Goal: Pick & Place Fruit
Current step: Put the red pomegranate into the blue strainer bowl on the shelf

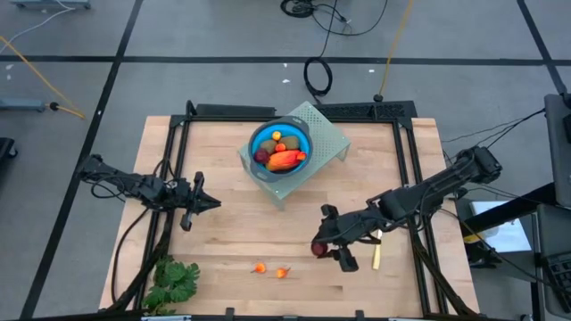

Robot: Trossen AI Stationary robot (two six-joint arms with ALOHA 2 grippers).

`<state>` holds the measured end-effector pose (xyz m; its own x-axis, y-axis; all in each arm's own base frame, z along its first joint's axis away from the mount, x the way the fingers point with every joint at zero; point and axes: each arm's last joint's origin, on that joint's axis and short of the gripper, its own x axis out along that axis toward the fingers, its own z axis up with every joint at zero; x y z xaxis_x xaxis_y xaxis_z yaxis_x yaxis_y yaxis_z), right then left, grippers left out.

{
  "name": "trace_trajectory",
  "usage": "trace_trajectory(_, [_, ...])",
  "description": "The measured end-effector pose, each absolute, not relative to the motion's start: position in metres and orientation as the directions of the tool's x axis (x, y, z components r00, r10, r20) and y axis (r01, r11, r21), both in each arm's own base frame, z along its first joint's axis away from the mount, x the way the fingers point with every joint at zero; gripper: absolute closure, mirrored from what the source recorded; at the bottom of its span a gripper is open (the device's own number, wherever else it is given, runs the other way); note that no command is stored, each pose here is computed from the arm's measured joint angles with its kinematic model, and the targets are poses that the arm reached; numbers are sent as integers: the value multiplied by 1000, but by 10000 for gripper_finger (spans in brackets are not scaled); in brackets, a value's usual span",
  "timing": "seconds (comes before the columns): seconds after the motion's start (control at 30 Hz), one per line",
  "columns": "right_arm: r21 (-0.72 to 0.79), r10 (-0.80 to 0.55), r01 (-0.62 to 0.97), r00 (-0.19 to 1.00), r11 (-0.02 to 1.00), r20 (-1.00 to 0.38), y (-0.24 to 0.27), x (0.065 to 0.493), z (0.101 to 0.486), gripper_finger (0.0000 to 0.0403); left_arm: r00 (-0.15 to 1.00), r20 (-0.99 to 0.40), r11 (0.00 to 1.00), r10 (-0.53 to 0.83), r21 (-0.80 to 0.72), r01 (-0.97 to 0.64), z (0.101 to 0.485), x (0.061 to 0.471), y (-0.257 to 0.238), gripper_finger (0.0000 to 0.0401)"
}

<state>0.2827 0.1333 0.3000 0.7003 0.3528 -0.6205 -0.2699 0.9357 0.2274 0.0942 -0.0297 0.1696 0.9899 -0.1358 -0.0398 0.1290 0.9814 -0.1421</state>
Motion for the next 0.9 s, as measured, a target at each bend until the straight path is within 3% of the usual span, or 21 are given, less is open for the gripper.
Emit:
trace_trajectory(0.3, [190,311,-247,717,950,-624,132,283,300,188,990,-40,981,-136,-142,129,170,94,-30,377])
trace_trajectory(0.6, [-173,45,-176,816,969,-576,126,286,303,188,990,-40,981,-136,-142,129,170,94,-30,377])
trace_trajectory(0.9, [-510,-162,-163,830,845,-533,120,286,303,188,990,-40,981,-136,-142,129,170,94,-30,377])
